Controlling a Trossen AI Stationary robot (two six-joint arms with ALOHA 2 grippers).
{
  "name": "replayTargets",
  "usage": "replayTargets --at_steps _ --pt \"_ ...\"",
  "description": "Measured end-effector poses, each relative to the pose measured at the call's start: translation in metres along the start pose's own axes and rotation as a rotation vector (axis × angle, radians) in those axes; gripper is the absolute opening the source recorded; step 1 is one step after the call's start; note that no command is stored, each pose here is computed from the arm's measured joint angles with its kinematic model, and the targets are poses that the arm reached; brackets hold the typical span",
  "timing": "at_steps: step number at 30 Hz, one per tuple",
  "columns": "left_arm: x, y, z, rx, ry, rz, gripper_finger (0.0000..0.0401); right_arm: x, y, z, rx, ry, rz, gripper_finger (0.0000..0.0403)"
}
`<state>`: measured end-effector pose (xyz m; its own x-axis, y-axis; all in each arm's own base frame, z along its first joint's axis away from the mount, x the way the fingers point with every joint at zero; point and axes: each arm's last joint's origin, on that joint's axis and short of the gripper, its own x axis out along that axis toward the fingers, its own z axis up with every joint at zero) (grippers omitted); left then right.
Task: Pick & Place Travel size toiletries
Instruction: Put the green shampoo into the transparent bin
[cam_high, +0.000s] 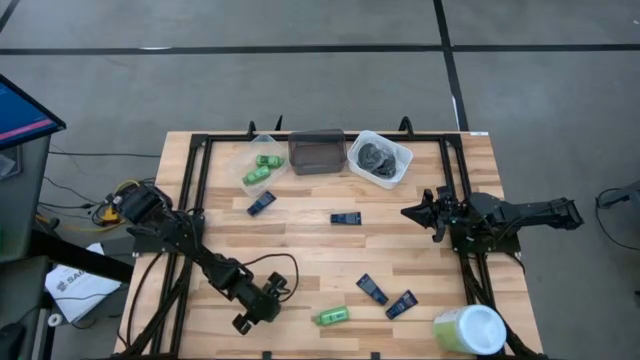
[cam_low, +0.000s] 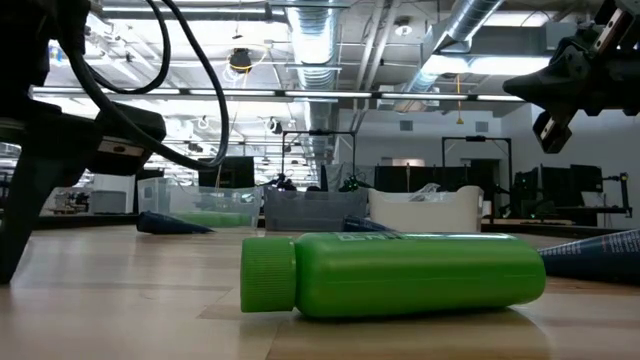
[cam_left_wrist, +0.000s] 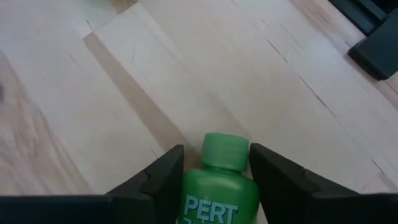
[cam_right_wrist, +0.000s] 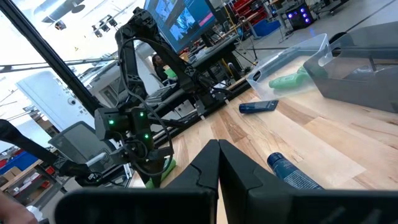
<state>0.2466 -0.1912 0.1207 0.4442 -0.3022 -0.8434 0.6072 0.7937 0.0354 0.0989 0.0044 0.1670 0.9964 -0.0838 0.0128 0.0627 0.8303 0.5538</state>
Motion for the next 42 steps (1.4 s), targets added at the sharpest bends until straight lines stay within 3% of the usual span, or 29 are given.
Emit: replayTargets --at_steps 13,23,34,37,42 --pt "-0.031 0.032 -0.002 -0.140 0.043 0.209 0.0164 0.000 0.000 0.000 0.000 0.000 0.000 0.0000" --pt "-0.113 0.102 -0.009 -0.365 -0.066 0.636 0.0166 0.000 0.000 0.000 0.000 0.000 0.000 0.0000" --pt "-0.202 0.174 -0.082 -0.696 -0.112 1.039 0.0167 0.000 0.000 0.000 0.000 0.000 0.000 0.0000" --pt "-0.211 0.185 -0.106 -0.786 -0.097 1.101 0.0167 0.000 0.000 0.000 0.000 0.000 0.000 0.0000" --pt "-0.213 0.199 -0.145 -0.904 -0.074 1.113 0.0168 0.000 0.000 0.000 0.000 0.000 0.000 0.0000"
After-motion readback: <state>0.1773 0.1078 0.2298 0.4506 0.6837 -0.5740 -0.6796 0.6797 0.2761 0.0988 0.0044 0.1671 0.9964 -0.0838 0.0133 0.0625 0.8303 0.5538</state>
